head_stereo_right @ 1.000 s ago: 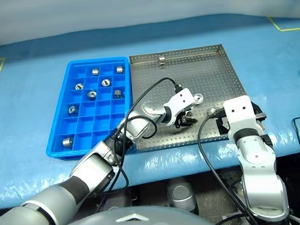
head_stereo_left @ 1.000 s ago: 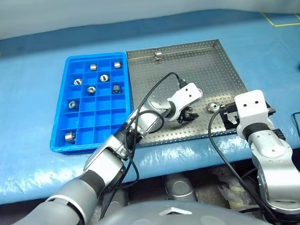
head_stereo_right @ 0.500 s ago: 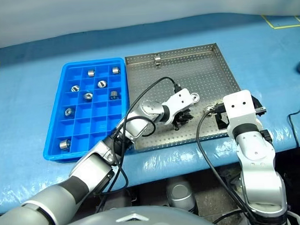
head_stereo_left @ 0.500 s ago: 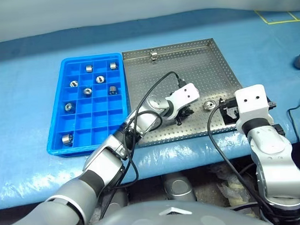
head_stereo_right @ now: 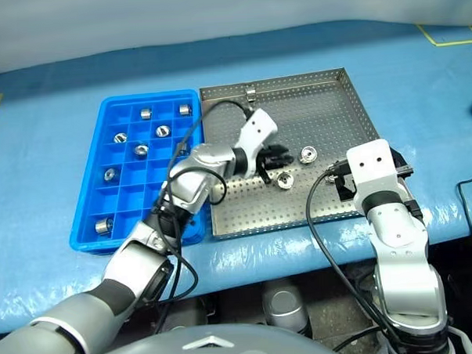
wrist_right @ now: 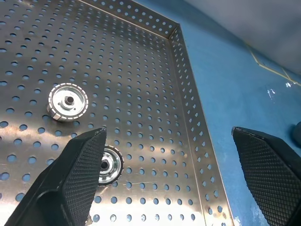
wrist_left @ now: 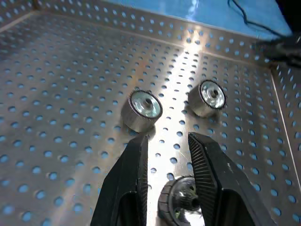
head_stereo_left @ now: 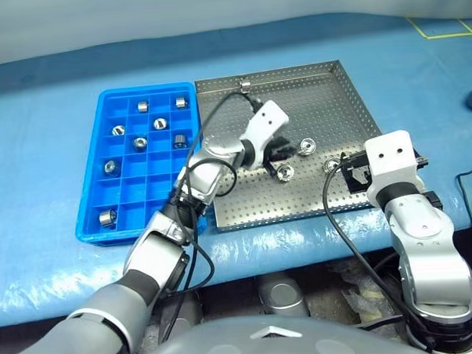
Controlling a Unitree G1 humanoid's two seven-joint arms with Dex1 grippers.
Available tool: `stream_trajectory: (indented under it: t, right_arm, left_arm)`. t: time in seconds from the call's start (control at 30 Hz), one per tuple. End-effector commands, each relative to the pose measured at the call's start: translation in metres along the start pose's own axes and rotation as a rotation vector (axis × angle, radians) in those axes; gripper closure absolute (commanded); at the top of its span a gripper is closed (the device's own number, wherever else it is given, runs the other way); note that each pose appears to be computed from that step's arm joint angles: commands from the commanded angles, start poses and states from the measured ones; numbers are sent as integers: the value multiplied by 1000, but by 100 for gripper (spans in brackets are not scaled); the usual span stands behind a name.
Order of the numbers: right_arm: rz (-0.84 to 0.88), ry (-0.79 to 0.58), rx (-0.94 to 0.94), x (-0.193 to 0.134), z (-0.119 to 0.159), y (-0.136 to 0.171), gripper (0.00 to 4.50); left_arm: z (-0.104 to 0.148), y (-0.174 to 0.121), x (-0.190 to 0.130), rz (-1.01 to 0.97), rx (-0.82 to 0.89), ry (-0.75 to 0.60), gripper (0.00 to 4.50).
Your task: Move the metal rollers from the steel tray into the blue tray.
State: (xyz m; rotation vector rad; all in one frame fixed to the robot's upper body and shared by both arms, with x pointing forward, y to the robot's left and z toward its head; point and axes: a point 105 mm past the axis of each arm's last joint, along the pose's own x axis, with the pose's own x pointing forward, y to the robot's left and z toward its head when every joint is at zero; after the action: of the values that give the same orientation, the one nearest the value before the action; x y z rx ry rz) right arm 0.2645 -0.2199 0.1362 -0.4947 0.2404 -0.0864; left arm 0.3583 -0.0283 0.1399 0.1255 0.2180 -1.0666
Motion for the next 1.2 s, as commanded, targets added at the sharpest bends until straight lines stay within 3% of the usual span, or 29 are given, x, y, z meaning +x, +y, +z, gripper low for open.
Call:
stream_trajectory:
  t: [0.03,0.17,0.27,0.53,0.9,1.13,1.2]
  right_arm:
    - [7,-59,-1,1,12,1,0]
    - [45,-78,-11,8,16,7,0]
    - [58,-92,-14,13,20,10,0]
    - [4,-77,-11,8,15,-1,0]
    - [-47,-53,12,-3,6,-8,0]
    - [-57,-47,16,-6,4,-9,0]
    - [-56,-45,16,-6,3,-8,0]
  left_arm:
    - [31,17,-34,65,24,-106,308]
    - [19,3,-44,-15,68,-55,308]
    - [0,-22,-33,-112,99,-14,250]
    - [-25,-47,10,-152,67,36,1]
    - [-63,-58,44,-159,169,180,1]
    - [-81,-49,49,-108,181,221,1]
    - [-78,-44,49,-81,165,198,40]
